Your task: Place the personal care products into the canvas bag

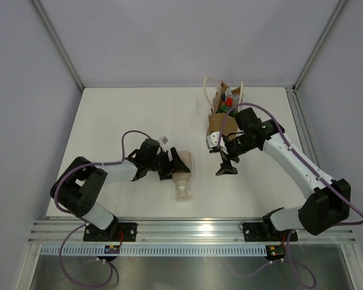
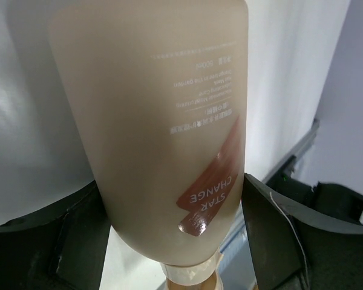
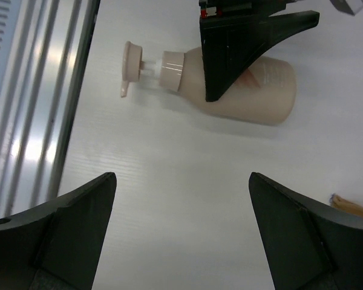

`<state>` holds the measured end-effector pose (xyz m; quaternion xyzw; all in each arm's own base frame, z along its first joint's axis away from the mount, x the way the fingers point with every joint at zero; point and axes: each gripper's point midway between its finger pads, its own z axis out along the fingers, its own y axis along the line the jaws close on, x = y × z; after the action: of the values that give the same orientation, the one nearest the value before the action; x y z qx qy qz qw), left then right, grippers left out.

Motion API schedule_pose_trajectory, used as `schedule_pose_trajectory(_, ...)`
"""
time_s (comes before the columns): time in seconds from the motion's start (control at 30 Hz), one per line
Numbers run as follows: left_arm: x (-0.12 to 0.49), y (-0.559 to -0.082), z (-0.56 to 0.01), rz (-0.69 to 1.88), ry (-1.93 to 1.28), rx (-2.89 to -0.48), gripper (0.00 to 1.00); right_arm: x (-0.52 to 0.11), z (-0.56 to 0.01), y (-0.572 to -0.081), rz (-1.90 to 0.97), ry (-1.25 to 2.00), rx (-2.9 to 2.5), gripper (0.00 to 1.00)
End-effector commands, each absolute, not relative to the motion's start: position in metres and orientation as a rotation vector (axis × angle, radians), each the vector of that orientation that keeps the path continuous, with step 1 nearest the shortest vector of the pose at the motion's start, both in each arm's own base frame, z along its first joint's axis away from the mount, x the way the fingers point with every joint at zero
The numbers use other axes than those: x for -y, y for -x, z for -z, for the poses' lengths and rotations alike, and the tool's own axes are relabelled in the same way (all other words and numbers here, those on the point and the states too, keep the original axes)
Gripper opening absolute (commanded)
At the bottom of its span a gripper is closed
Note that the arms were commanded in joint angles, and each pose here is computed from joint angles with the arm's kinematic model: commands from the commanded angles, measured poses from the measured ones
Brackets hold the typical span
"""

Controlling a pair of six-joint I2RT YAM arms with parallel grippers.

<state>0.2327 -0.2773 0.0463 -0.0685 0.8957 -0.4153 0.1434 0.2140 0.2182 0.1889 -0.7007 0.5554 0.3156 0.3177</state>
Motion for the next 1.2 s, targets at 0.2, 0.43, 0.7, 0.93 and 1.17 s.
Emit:
schedule_pose_trajectory(0.2, 0.319, -0.205, -0.120, 1.747, -0.163, -2.456, 0.06, -0.223, -0.172, -0.231, -0.514, 2.122, -0.987, 0.99)
schedule_pose_trajectory(0.43, 0.324, -0.195, -0.143, 1.912, -0.228, -2.400, 0.06, -0.257, -0.162, -0.231, -0.393, 2.150, -0.833, 1.00)
schedule_pose_trajectory(0.7, 0.328, -0.203, -0.138, 1.929, -0.161, -2.397, 0.07, -0.274, -0.142, -0.209, -0.595, 2.124, -1.077, 0.99)
schedule_pose_trajectory(0.93, 0.333, -0.210, -0.142, 2.004, -0.056, -2.335, 0.07, -0.273, -0.150, -0.206, -0.725, 1.779, -1.535, 0.99)
schedule_pose_trajectory(1.17, 0.335, -0.213, -0.155, 2.052, -0.035, -2.286, 0.07, -0.281, -0.139, -0.217, -0.677, 1.542, -1.707, 1.00)
